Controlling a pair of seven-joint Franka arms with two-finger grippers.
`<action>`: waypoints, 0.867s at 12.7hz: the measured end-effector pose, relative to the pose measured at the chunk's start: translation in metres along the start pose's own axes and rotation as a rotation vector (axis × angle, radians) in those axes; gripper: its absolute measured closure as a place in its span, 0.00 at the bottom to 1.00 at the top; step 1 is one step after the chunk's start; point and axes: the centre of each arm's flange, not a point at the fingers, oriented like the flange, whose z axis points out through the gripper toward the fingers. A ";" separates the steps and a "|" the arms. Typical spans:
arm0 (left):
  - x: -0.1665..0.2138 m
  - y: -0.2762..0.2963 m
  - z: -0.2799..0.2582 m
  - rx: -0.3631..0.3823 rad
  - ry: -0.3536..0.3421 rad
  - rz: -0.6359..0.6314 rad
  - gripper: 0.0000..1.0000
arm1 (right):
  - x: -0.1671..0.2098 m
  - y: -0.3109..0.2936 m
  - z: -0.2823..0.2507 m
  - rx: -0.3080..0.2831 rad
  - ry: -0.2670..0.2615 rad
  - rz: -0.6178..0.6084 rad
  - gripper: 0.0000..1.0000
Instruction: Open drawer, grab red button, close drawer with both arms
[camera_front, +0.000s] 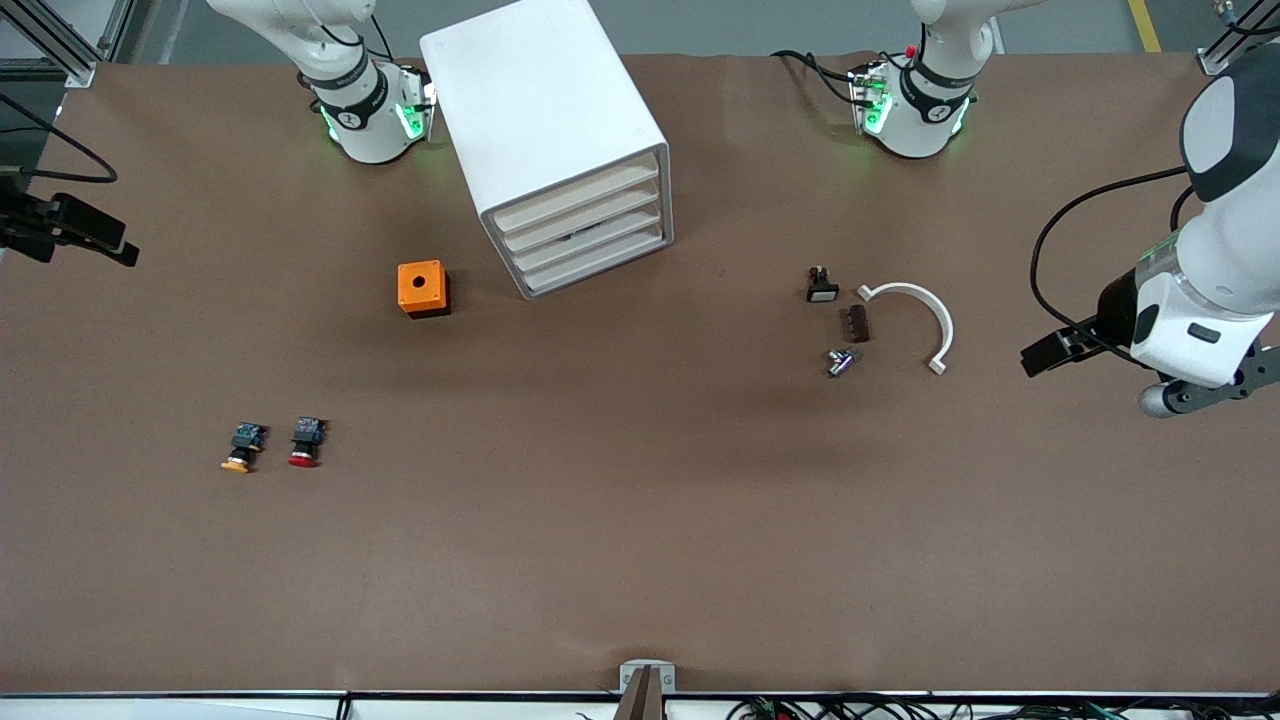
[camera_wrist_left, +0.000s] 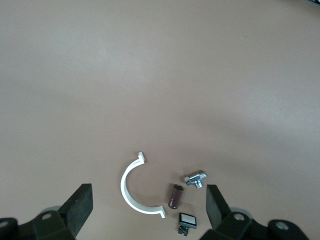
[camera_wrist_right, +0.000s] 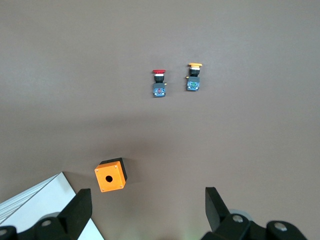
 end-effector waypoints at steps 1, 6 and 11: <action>0.000 -0.001 -0.002 0.003 0.002 0.000 0.00 | 0.000 -0.002 0.000 0.000 0.000 -0.004 0.00; 0.007 -0.015 -0.008 0.002 0.013 -0.006 0.00 | -0.004 -0.001 -0.001 0.000 0.002 -0.001 0.00; 0.013 -0.030 -0.013 0.000 0.018 0.034 0.00 | -0.005 0.006 -0.002 0.003 0.003 0.008 0.00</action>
